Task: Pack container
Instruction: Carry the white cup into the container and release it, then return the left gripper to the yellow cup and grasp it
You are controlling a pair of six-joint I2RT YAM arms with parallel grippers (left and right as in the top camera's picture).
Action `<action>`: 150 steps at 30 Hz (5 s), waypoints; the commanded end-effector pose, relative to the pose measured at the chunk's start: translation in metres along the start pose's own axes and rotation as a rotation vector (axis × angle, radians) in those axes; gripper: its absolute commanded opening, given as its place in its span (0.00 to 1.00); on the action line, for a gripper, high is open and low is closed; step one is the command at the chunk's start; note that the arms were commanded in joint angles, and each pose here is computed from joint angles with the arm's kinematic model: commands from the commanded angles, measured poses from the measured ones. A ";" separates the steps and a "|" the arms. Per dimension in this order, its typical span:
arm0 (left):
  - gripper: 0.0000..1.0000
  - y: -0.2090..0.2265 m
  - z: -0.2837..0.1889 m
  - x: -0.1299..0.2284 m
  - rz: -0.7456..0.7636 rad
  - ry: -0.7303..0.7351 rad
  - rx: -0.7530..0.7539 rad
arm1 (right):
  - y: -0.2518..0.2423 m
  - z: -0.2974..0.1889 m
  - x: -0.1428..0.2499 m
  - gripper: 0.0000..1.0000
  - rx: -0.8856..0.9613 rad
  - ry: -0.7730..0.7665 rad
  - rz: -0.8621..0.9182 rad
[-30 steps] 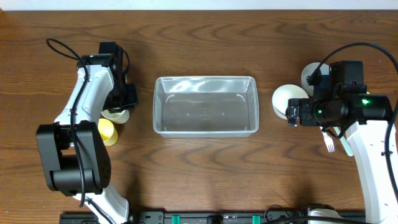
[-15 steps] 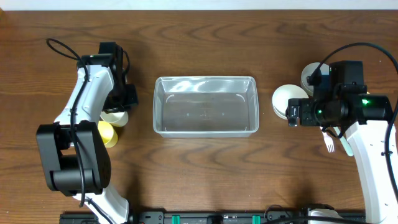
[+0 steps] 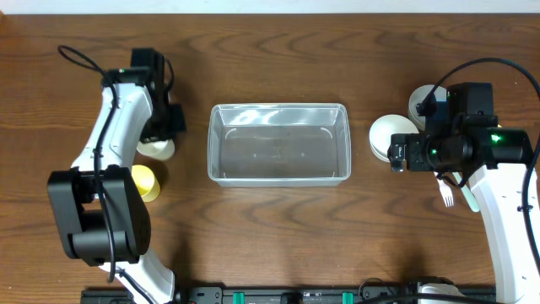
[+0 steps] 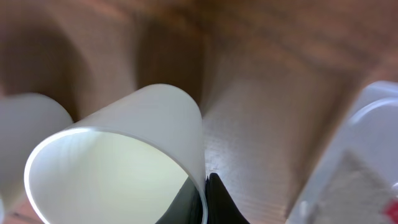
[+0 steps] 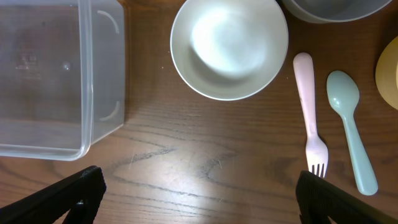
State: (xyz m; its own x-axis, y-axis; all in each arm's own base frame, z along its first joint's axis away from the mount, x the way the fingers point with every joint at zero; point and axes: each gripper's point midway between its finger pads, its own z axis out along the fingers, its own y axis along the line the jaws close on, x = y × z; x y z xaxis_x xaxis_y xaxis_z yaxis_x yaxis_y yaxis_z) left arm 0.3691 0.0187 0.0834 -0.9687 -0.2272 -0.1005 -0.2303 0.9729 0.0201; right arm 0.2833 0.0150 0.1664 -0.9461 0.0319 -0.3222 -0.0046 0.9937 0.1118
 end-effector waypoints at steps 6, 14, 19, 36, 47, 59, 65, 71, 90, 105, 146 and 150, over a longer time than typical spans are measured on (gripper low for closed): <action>0.06 -0.066 -0.121 -0.012 0.205 -0.212 0.134 | -0.004 -0.006 -0.006 0.99 0.007 -0.021 0.006; 0.06 -0.146 -0.136 0.060 0.478 -0.117 0.179 | -0.004 -0.006 -0.007 0.99 0.007 -0.023 0.006; 0.06 -0.172 -0.123 0.078 0.565 -0.077 0.174 | -0.004 -0.006 -0.007 0.99 0.007 -0.023 0.006; 0.06 -0.159 -0.024 0.053 0.534 0.106 -0.005 | -0.004 -0.006 -0.006 0.99 0.007 -0.020 0.006; 0.07 -0.167 0.003 0.042 0.535 0.097 -0.017 | -0.004 -0.006 -0.006 0.99 0.007 -0.020 0.006; 0.38 -0.166 0.003 0.038 0.534 0.083 -0.031 | -0.004 -0.006 -0.006 0.99 0.007 -0.020 0.006; 0.43 -0.165 -0.009 0.038 0.533 0.065 -0.024 | -0.004 -0.006 -0.006 0.99 0.008 -0.021 0.006; 0.49 -0.162 -0.090 0.027 0.512 -0.141 0.049 | -0.004 -0.006 -0.006 0.99 0.007 -0.021 0.006; 0.68 0.063 -0.164 0.084 -0.344 -0.192 -0.025 | -0.003 -0.006 -0.007 0.99 0.007 -0.025 0.005; 0.70 0.061 -0.035 0.094 -0.330 0.025 -0.043 | -0.003 -0.006 -0.007 0.99 0.007 -0.024 0.006; 0.06 0.060 0.027 0.099 -0.320 0.210 -0.086 | -0.003 -0.006 -0.006 0.99 0.007 -0.021 0.006; 0.06 0.060 0.026 0.099 -0.320 0.208 -0.085 | -0.003 -0.006 -0.006 0.99 0.007 -0.021 0.006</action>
State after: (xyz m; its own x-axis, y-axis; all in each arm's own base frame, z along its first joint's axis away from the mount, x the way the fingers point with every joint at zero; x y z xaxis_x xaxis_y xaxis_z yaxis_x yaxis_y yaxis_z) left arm 0.2657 0.0540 0.0504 -0.8428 -0.5329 0.0755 -0.5259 0.8452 0.0948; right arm 0.2833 0.0150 0.1669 -0.9460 0.0319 -0.3225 -0.0046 0.9937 0.1118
